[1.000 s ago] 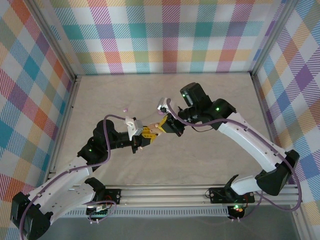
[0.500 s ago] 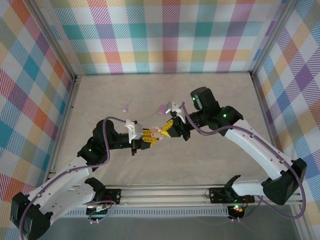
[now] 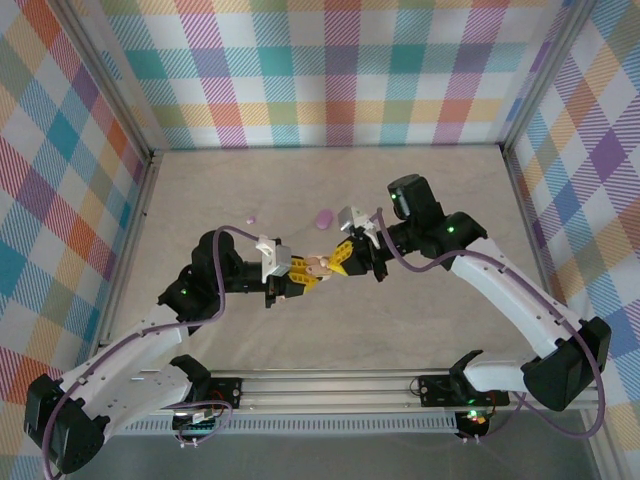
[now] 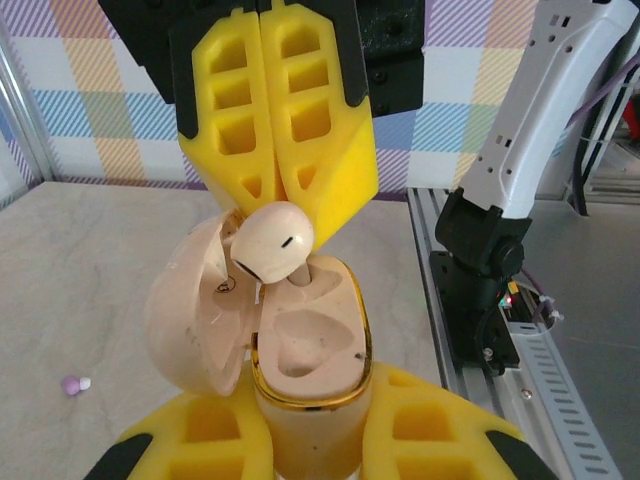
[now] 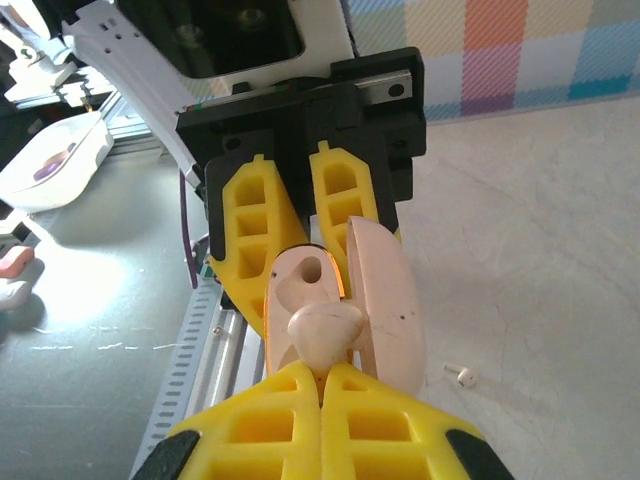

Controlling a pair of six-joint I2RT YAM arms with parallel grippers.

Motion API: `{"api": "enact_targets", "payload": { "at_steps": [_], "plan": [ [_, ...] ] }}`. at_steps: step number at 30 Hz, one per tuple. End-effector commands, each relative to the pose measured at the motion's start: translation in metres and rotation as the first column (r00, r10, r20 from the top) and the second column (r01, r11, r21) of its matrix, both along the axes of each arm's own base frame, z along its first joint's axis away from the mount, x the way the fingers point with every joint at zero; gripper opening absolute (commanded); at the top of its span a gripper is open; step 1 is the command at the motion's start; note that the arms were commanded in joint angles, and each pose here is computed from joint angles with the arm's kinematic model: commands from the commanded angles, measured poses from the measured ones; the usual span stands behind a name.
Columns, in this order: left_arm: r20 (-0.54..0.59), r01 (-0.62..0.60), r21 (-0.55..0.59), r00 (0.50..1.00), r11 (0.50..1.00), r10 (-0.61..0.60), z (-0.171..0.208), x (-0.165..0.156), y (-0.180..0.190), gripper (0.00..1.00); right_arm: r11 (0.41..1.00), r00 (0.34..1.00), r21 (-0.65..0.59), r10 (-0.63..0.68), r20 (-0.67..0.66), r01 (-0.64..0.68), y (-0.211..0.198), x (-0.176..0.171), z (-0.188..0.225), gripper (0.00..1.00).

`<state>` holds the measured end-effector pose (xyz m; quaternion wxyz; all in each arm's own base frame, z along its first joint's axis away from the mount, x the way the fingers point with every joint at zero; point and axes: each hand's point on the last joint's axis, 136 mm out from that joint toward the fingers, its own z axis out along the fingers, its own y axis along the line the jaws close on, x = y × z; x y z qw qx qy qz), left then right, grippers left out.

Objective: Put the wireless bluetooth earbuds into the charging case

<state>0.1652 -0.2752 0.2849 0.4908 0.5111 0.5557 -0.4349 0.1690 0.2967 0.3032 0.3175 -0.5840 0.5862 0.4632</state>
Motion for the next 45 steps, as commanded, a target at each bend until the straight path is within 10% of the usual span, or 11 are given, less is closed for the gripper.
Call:
{"api": "enact_targets", "payload": {
  "at_steps": [1,9,30,45],
  "plan": [
    [0.095,0.090,-0.039,0.992,0.995,-0.086,0.029,-0.014,-0.004,0.00,0.998,0.997,0.023,0.060,0.043,-0.061,-0.005,-0.007,-0.008,0.05],
    [0.083,0.084,-0.018,0.993,0.996,-0.082,0.021,-0.008,-0.007,0.00,1.000,1.000,-0.014,-0.001,0.020,0.001,-0.004,0.006,-0.015,0.32],
    [0.069,0.010,-0.009,0.998,1.000,-0.010,0.004,0.012,-0.005,0.00,0.916,0.913,0.059,-0.386,-0.134,0.397,-0.024,0.042,0.015,0.52],
    [-0.013,0.029,-0.015,0.999,0.999,-0.029,0.002,0.016,-0.008,0.00,0.971,0.971,-0.004,-0.240,0.015,0.240,0.002,0.021,-0.018,0.71]
  ]
}}
